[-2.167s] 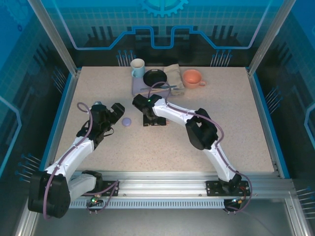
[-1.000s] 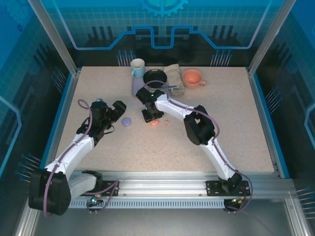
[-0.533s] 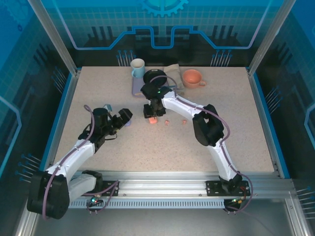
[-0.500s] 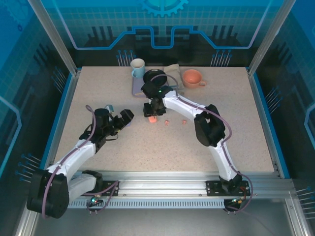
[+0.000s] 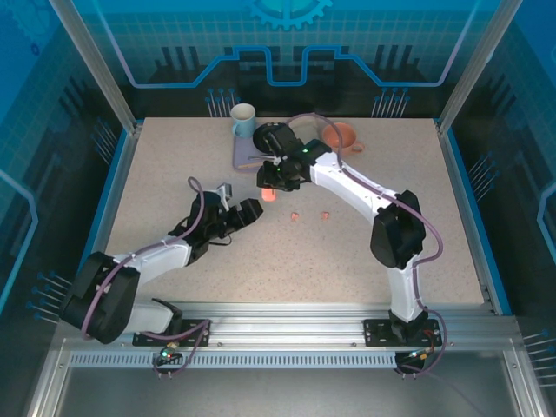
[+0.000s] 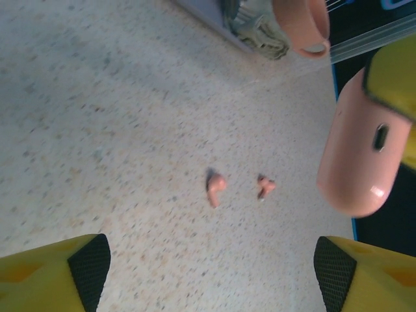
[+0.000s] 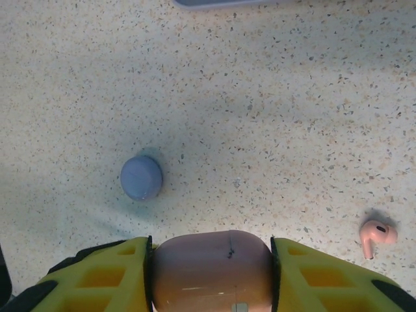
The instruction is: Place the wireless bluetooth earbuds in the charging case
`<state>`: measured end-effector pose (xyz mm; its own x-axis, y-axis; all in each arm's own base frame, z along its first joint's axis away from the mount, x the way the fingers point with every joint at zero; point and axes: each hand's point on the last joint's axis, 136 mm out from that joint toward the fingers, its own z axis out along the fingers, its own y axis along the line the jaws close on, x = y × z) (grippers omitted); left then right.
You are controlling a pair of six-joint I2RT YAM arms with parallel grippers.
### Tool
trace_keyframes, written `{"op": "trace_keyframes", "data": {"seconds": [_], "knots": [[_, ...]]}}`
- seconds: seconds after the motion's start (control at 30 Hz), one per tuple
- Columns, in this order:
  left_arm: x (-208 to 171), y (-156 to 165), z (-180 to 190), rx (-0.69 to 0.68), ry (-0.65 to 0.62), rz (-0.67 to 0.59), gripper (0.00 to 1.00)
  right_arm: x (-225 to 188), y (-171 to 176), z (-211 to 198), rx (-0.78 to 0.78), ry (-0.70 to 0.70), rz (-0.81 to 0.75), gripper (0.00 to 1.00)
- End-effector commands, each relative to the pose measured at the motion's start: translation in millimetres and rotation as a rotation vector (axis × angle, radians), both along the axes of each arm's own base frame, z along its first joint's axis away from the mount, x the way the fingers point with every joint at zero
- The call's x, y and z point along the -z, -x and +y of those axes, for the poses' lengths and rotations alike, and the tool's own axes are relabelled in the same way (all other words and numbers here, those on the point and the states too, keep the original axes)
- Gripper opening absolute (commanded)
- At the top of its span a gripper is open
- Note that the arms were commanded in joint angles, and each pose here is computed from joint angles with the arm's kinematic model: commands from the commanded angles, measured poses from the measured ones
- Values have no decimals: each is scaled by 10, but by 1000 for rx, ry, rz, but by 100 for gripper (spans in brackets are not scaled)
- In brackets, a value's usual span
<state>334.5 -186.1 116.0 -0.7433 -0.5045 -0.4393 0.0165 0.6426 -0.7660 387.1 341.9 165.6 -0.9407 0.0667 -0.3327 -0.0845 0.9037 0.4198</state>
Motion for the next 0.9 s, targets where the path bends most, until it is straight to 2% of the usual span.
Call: {"op": "trace_keyframes", "data": {"seconds": [0.0, 0.33, 0.77, 0.83, 0.87], "knots": [[-400, -158, -201, 76, 36, -155, 83, -199, 34, -6, 13, -50, -10, 32], [-451, -283, -388, 107, 47, -182, 75, -213, 76, -2, 11, -72, -5, 32], [-424, -356, -475, 131, 46, -187, 38, -279, 110, -4, 12, -90, -5, 32], [-448, -359, -477, 138, 36, -199, 34, -333, 109, -9, 13, -100, -10, 34], [-475, -355, -485, 148, 32, -209, 33, -376, 104, -22, 19, -106, -13, 39]]}}
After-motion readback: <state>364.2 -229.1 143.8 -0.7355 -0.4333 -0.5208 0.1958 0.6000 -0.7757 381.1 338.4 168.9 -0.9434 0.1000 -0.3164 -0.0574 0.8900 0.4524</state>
